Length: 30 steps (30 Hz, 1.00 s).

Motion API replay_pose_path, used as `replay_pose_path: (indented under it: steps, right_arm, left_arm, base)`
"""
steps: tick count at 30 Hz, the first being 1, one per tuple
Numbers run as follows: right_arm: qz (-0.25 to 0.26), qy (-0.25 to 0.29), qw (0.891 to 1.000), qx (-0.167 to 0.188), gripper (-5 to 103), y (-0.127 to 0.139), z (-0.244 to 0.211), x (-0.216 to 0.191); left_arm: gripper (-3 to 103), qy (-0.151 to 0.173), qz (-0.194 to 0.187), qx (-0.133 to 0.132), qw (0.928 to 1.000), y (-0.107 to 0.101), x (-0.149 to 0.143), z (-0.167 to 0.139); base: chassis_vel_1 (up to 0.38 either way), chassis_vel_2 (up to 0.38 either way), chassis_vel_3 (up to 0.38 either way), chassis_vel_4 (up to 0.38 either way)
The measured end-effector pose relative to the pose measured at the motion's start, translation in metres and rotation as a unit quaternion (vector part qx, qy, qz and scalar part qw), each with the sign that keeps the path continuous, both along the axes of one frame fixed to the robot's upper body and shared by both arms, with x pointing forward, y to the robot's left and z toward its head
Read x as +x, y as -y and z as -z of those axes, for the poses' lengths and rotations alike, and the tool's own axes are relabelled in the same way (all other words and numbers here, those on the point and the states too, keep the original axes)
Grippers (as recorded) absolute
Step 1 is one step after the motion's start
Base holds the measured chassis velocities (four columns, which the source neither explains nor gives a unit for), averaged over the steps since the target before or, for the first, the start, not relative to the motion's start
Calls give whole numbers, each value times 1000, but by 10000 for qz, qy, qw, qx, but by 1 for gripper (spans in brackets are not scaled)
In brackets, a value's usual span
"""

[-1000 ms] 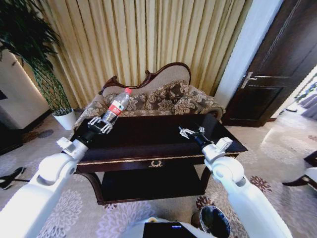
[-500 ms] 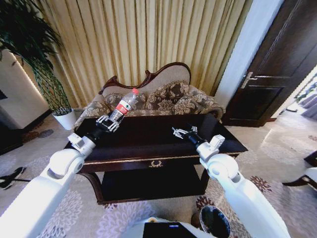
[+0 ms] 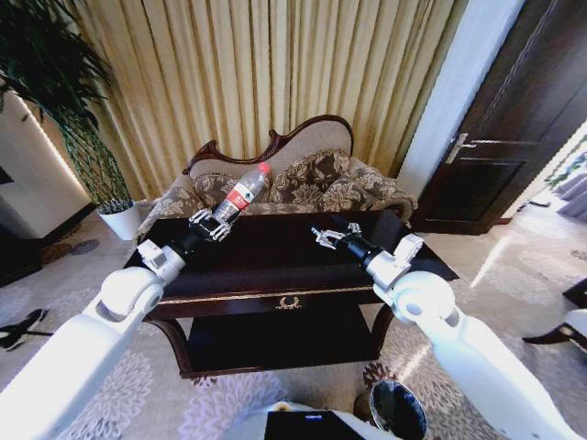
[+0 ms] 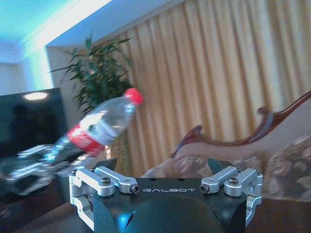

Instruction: Move to the front of the table and place the trash on the table into the trash bin.

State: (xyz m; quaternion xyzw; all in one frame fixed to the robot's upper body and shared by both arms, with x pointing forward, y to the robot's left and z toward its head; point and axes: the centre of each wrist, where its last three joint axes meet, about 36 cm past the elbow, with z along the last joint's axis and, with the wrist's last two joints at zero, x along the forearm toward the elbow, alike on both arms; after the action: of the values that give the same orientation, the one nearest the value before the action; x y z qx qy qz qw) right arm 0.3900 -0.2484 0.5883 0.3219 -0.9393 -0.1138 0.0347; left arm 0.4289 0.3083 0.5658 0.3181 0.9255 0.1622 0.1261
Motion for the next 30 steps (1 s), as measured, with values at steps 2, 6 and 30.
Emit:
replay_pose_path:
  steps: [2, 6, 30]
  right_arm:
    - [-70, -15, 10000, -12, 100, -2, -2, 1]
    - [-175, -98, 9998, -38, 100, -3, -2, 6]
    - [-379, -389, 9980, 336, 100, -10, -3, 25]
  left_arm:
    - [41, -17, 37, 8, 10000, 3, 1, 1]
    - [41, -68, 134, -24, 9999, 15, 4, 7]
    - [41, -103, 542, 15, 9985, 56, 4, -1]
  base:
    - [0, 0, 0, 0]
    - [0, 0, 0, 0]
    - [0, 0, 0, 0]
